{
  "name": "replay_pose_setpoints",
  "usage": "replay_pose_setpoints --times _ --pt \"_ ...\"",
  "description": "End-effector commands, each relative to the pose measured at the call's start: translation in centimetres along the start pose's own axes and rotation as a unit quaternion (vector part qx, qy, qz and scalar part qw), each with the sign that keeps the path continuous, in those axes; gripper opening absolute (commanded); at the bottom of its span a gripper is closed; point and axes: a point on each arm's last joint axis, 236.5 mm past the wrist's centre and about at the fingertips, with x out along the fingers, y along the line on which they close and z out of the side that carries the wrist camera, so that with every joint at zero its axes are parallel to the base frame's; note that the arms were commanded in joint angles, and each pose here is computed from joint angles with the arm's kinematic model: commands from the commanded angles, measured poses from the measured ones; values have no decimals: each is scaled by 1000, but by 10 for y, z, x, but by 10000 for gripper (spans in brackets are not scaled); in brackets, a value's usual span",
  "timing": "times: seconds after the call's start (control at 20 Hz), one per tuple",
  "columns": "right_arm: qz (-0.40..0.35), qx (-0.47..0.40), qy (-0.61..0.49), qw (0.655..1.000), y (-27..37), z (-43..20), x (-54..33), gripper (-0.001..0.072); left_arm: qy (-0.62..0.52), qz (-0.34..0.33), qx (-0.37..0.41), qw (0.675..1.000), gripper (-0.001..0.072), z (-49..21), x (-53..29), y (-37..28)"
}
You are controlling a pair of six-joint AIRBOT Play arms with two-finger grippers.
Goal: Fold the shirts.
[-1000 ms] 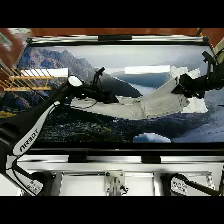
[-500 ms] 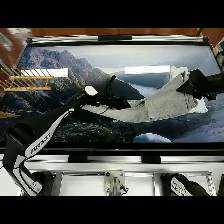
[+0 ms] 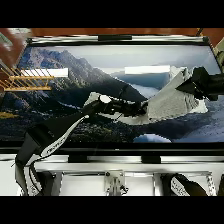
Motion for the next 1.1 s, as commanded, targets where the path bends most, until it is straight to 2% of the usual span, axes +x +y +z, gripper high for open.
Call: replay_pose_setpoints --times 0.0,0.2,0.4,0.55,0.75,0.9,1.05 --pt "2 -1 -1 1000 2 -1 -1 71 -11 -30 -6 999 36 14 -1 -17" --pt "-27 -6 -4 1000 -12 1 -1 71 -2 -1 56 998 35 41 -57 -14" --pt "-37 -17 7 999 -19 4 9 71 -3 47 141 989 35 63 -150 -39" --pt "-22 -36 31 999 -7 7 44 71 -88 110 205 969 35 103 -251 -64" --pt "7 -76 75 994 30 -1 119 71 -244 145 234 930 36 138 -407 -109" --pt "34 -111 82 990 69 -14 181 71 -316 175 234 903 36 129 -498 -124" --pt "70 -109 91 987 102 -33 242 71 -346 202 232 886 36 109 -550 -129"
